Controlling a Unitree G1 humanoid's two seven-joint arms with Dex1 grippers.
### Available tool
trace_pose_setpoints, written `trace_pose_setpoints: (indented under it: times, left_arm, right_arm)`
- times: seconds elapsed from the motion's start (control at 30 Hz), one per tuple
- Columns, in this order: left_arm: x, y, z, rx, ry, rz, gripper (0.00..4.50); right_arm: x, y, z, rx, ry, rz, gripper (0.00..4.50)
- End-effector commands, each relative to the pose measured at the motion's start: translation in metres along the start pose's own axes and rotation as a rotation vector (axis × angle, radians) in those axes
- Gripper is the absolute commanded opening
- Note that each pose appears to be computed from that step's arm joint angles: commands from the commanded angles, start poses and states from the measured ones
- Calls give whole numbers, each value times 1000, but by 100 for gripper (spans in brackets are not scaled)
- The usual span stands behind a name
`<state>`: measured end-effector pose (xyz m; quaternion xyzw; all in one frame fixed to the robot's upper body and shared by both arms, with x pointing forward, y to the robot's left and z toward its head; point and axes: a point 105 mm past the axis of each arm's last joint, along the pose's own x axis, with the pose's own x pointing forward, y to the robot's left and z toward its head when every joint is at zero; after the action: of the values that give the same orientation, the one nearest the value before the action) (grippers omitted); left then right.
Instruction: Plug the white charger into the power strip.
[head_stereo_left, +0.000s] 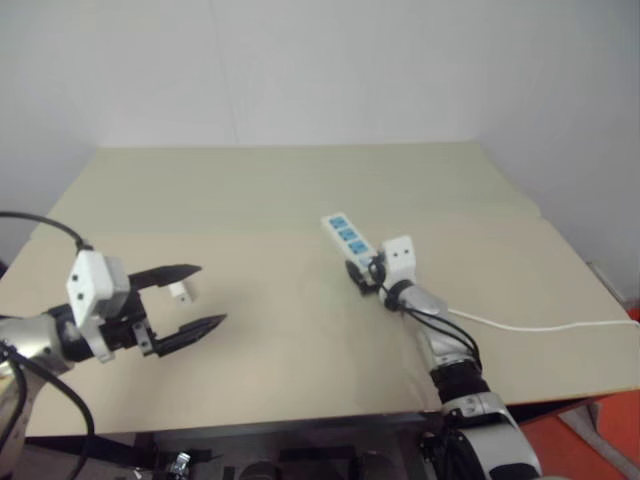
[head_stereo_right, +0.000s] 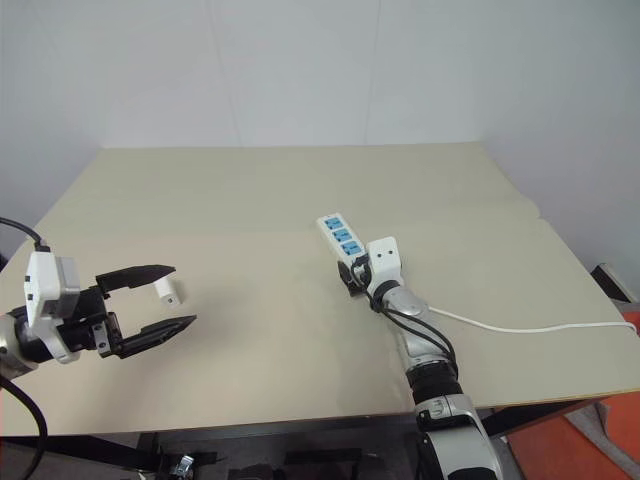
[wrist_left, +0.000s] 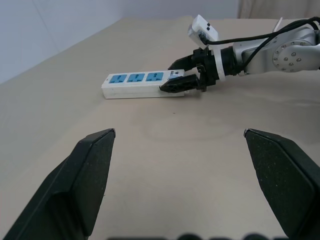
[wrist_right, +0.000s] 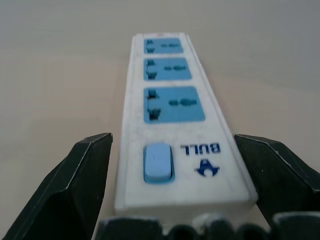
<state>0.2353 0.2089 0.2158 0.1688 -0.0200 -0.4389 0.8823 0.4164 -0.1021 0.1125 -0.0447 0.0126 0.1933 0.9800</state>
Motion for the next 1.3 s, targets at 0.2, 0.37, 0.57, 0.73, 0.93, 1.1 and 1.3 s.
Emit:
trace_pose_setpoints:
  times: [0.2, 0.37, 0.57, 0.73, 0.93, 1.1, 1.3]
  left_arm:
    - [-2, 1, 9, 43, -13, 1, 450]
    - [-3, 1, 9, 47, -11, 4, 450]
    - [-4, 0, 11, 54, -10, 8, 450]
    - [-7, 0, 11, 57, -2, 15, 450]
    - [-8, 1, 11, 59, 0, 21, 450]
    - [-14, 9, 11, 68, 24, 17, 450]
    - [-19, 21, 13, 94, 68, -36, 450]
  right_arm:
    - [7, 7, 7, 11, -53, 46, 447]
    - [15, 7, 0, 29, -39, 40, 447]
    - [22, 10, -8, 39, -25, 45, 430]
    - [21, 9, -13, 41, -17, 50, 343]
    - [18, 11, -16, 35, -21, 85, 343]
    - [4, 29, 3, 50, -140, 302, 343]
    - [-24, 51, 15, -4, -174, 620, 343]
